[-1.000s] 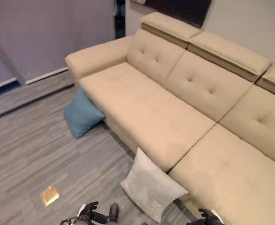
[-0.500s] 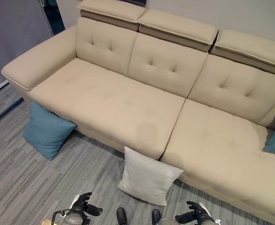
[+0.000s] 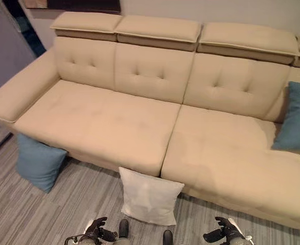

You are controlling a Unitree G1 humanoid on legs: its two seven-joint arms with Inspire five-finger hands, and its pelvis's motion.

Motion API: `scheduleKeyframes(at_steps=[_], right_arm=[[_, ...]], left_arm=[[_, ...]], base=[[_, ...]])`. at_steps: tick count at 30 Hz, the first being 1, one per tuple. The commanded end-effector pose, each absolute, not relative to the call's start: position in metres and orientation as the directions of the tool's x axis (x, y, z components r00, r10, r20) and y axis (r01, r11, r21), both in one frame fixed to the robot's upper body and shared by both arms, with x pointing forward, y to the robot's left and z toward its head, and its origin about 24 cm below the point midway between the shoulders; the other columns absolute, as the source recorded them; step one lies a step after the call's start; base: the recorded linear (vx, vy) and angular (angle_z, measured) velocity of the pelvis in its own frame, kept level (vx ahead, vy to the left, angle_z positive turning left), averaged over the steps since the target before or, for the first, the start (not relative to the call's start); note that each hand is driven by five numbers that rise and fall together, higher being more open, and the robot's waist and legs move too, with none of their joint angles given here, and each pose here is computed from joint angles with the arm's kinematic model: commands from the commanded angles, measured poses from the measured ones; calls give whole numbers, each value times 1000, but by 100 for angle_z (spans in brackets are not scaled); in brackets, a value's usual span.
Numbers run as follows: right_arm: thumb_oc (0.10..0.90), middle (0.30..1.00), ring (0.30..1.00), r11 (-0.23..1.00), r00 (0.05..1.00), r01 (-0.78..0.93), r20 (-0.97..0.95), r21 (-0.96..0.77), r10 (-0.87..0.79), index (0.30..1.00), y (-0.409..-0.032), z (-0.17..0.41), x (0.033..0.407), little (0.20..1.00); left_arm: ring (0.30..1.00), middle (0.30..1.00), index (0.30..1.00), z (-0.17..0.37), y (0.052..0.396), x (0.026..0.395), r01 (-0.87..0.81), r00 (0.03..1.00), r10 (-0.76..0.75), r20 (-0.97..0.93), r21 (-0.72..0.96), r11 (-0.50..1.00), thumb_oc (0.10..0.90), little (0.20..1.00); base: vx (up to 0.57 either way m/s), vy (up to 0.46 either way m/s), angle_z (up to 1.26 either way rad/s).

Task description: Pick up all the scattered cushions and arrange them neatly on the sofa.

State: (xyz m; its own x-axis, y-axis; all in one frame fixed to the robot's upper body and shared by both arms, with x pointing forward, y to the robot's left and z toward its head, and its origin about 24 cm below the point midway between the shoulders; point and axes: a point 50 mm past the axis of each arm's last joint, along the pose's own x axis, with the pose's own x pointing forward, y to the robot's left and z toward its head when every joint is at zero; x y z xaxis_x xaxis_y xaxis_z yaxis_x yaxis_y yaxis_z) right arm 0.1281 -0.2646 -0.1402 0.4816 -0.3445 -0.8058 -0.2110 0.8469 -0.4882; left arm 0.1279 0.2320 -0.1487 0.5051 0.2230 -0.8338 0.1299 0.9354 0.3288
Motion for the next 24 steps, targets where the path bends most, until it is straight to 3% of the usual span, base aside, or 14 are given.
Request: scheduleKeyframes(at_steps=[1, 7, 15, 18, 24], right_arm=[[800, 900, 900, 851, 595, -153, -735, -502, -327, 900, -253, -128, 163, 900], [800, 900, 900, 862, 680, -82, -660, -501, -319, 900, -245, -113, 196, 900], [800, 900, 900, 896, 819, 185, -440, -404, -368, 900, -242, -62, 259, 900], [800, 900, 900, 921, 906, 305, -224, -241, -358, 900, -223, -8, 307, 900], [800, 900, 900, 952, 953, 290, -64, -95, -297, 900, -198, 43, 345, 900]], left_arm=[[900, 900, 900, -136, 252, 147, 89, 564, 281, -776, 396, 914, 800, 900], [900, 900, 900, -119, 266, 172, -14, 636, 334, -695, 422, 907, 800, 900], [900, 900, 900, -59, 265, 250, -239, 830, 362, -424, 316, 918, 800, 900], [900, 900, 900, -15, 253, 293, -376, 883, 394, -254, 120, 919, 800, 900], [900, 900, 900, 23, 245, 325, -372, 915, 380, -134, 82, 924, 800, 900]], base=[[-92, 163, -52], [-152, 90, -48], [-151, -70, -8], [-190, -52, 21], [28, 28, -1]])
